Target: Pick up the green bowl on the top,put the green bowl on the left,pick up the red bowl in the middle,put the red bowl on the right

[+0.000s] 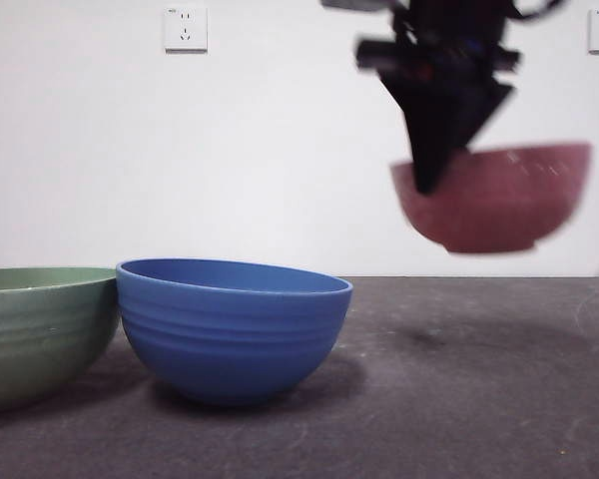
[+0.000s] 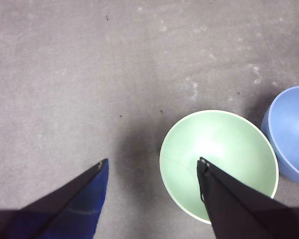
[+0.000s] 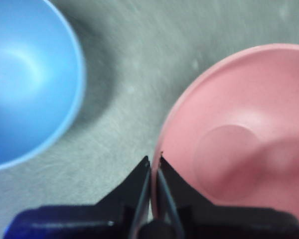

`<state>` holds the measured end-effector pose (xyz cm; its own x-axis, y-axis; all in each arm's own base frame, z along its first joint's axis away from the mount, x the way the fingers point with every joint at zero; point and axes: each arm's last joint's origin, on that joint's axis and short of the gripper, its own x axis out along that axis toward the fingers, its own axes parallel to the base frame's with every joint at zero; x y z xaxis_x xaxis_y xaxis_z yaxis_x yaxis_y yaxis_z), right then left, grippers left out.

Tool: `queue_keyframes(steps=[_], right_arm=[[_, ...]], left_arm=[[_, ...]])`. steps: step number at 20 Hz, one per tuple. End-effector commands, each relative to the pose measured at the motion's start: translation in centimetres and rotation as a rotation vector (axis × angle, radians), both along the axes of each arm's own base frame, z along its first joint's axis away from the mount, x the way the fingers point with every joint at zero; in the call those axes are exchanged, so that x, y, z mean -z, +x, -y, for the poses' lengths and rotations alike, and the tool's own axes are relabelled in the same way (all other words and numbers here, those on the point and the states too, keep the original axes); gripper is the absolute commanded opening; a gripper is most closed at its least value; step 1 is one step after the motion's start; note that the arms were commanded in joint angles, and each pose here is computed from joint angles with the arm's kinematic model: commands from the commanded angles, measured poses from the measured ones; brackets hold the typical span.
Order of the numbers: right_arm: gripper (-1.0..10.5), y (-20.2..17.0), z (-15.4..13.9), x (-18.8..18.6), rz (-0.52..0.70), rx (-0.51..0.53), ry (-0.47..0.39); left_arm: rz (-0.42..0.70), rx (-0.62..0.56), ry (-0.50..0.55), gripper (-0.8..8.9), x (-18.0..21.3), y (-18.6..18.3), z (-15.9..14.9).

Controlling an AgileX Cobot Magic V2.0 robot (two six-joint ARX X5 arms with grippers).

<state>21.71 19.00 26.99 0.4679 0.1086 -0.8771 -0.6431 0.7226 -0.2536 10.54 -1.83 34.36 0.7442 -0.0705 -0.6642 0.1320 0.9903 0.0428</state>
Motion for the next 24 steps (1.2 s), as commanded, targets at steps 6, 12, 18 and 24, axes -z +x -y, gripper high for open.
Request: queue_keyframes(steps=[6, 12, 18, 24], right_arm=[[-0.1, -0.5, 0.0, 6.6, -0.087, 0.007, 0.116], [3.2, -0.4, 0.0, 6.7, -0.088, 0.033, 0.133], [3.1, -2.1, 2.0, 0.5, 0.156, 0.022, 0.285], [-0.1, -4.7, 9.2, -6.9, 0.517, 0.156, 0.461]], left_arm=[[0.014, 0.042, -0.028, 3.01, -0.1, 0.1, 0.1], [0.015, 0.045, -0.030, 3.01, -0.1, 0.1, 0.1], [0.120, 0.122, -0.107, 3.00, -1.0, 0.7, 0.6], [0.223, 0.214, -0.161, 0.55, -1.7, 1.3, 0.9]])
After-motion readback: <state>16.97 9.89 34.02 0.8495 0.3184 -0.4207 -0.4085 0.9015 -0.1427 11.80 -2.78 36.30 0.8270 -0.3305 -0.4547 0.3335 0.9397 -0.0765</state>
